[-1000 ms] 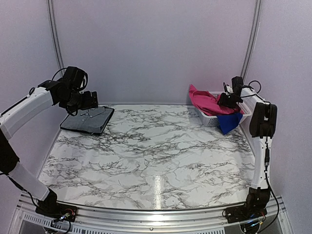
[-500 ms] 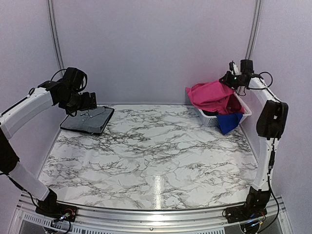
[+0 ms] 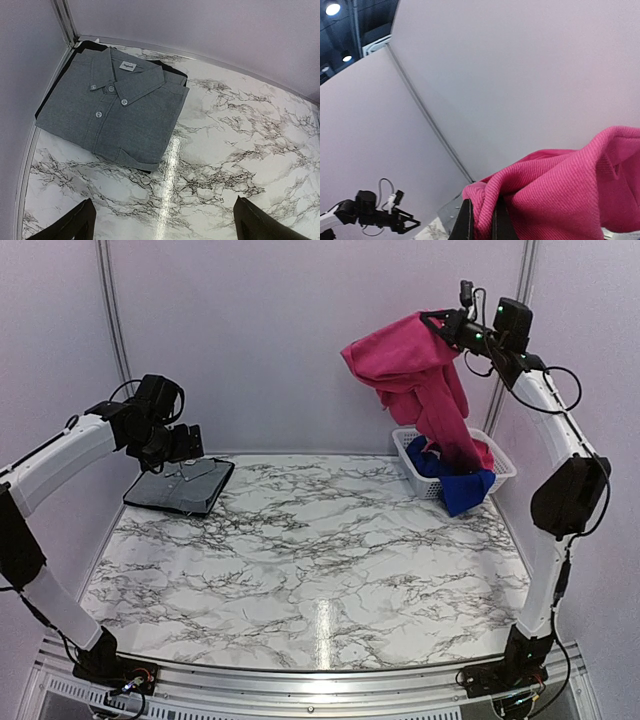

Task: Fold and stack the mixed laundry pile
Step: Pick up the crumpled trousers from the bin, then place the crumpled trousers at the center of the board.

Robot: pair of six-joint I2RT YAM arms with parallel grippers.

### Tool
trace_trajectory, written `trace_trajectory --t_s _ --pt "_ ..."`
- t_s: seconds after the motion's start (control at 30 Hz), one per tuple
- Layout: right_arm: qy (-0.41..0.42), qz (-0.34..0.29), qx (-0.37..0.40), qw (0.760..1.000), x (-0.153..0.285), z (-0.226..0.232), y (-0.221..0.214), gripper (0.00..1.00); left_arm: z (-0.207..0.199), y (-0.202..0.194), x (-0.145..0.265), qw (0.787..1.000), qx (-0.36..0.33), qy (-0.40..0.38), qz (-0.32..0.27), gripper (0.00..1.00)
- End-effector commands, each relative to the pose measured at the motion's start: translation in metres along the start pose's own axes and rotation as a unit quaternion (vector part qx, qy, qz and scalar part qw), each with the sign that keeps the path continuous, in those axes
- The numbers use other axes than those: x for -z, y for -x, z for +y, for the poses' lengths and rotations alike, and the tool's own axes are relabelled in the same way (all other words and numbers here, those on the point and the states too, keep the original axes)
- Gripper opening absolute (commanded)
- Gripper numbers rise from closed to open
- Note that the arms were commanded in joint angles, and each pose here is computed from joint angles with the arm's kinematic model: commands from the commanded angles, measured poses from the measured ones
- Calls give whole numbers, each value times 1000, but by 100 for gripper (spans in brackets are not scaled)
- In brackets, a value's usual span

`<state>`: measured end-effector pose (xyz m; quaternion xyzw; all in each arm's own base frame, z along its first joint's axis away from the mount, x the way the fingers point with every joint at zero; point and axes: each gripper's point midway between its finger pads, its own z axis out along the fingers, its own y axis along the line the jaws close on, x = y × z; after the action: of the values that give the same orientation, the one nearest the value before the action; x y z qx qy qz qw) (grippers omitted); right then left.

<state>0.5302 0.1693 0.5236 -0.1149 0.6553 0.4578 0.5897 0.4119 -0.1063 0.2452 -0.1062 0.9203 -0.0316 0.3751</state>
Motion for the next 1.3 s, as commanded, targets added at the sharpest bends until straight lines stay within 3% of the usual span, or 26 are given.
trace_trajectory --t_s 0.0,0.23,0.47,0.6,0.8,0.87,0.93,1.0,1.07,1.17,1.27 --pt "187 -110 89 972 37 182 73 0 -4 12 2 1000 14 -9 -8 99" --pt "307 -172 75 933 64 298 83 0 -11 21 5 999 24 -25 -17 99" --pt "359 -209 66 907 99 339 97 0 -10 26 9 999 33 -30 -26 99" --pt "304 -170 63 935 77 297 81 0 -13 25 10 998 38 -42 -26 99" --pt "142 -68 0 988 48 172 0 0 -28 16 20 993 17 -112 -40 99" --pt "69 -1 -13 997 50 129 -53 10 -33 13 26 990 3 -136 -47 99" --pt "-31 91 -39 995 66 79 -126 32 -38 3 28 986 -20 -159 -44 99" --pt "-140 172 -68 973 104 37 -195 59 -48 -14 27 981 -44 -189 -25 99" --pt "-240 180 -61 952 151 12 -220 79 -57 -34 23 977 -73 -201 -5 99" --pt "-296 195 -48 934 184 -4 -240 85 -81 -74 12 967 -126 -218 30 99" --pt "-276 253 -46 926 179 -4 -268 85 -108 -107 2 957 -160 -235 61 99"
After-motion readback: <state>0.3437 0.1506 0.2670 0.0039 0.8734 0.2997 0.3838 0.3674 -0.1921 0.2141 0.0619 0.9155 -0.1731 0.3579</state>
